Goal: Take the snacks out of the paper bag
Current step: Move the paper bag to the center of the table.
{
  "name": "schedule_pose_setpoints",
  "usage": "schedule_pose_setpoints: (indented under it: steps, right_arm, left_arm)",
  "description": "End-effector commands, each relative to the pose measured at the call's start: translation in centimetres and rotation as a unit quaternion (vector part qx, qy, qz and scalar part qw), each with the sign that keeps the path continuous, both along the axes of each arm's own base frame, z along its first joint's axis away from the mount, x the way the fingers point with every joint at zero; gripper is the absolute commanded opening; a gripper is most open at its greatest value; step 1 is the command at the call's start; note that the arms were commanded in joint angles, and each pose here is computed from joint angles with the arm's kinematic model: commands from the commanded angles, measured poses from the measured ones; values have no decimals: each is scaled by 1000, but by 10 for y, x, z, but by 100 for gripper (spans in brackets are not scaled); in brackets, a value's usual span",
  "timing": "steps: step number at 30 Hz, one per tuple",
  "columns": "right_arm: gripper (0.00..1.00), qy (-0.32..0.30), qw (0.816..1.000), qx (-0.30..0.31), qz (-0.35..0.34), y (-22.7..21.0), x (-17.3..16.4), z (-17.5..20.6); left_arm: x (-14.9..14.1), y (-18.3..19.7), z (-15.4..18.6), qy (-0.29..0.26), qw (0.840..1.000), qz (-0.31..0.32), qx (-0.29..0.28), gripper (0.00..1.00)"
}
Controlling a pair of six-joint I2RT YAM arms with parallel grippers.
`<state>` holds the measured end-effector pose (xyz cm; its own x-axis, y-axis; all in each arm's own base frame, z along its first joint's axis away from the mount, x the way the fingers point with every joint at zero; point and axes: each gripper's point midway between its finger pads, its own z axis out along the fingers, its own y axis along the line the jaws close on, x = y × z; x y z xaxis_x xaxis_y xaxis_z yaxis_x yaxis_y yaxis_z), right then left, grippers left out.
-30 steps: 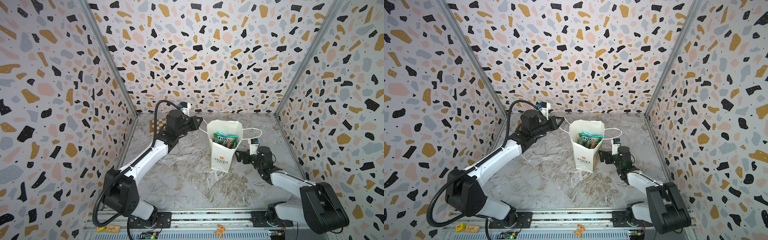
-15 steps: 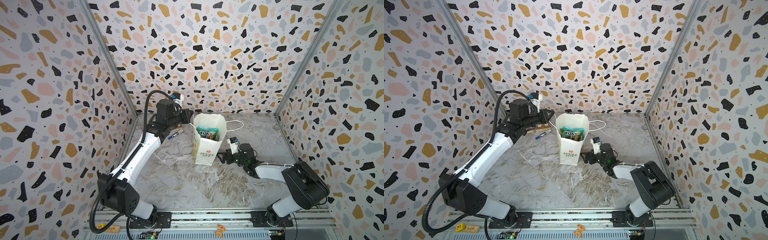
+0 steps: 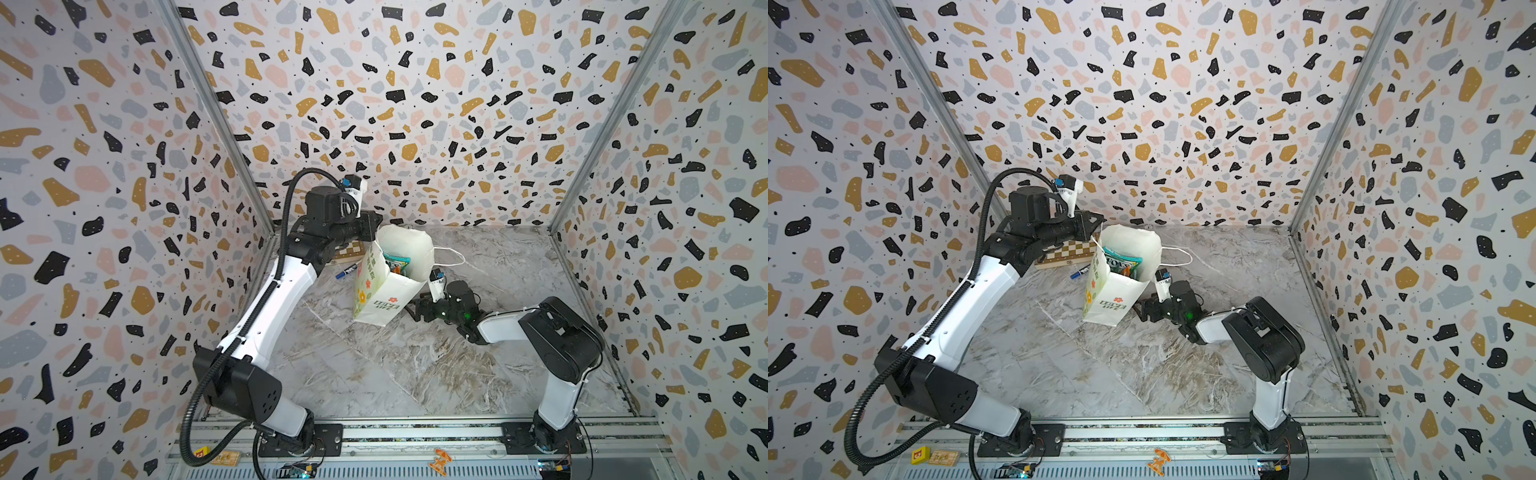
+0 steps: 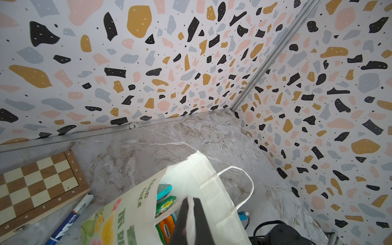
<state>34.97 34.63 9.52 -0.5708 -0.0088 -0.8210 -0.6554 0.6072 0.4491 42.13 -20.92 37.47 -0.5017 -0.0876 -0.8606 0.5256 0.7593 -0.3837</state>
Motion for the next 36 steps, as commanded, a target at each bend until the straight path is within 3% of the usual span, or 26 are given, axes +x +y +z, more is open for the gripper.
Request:
schedule_pose_setpoints:
  steps: [1,5,13,19,24,30,32,36]
  right_arm:
    - [90,-34,998,41,16,25,0,31]
    - [90,-30,998,42,31,40,-7,24]
    - [90,-13,999,27,42,38,-31,5]
    - [94,13,997,-65,-26,-25,-50,-27]
    - [96,22,988,-116,-100,-83,-58,-29]
    - [97,33,959,-179,-215,-147,-50,-27]
    - [97,36,959,-162,-228,-159,-46,-22]
    - [95,25,984,-72,-159,-140,-47,-4]
  left_arm:
    - [-7,-19,79,-119,989,-64,-52,0]
    - [-8,-33,66,-96,989,-98,-50,0]
    - [-19,-53,33,-82,991,-104,30,0]
    - [-26,-54,8,-81,989,-90,80,0]
    - [-35,-56,1,-88,988,-87,96,0]
    - [-48,-67,0,-90,986,-93,101,0]
    - [-54,-71,0,-93,986,-94,100,0]
    - [-67,-80,-1,-94,986,-98,91,0]
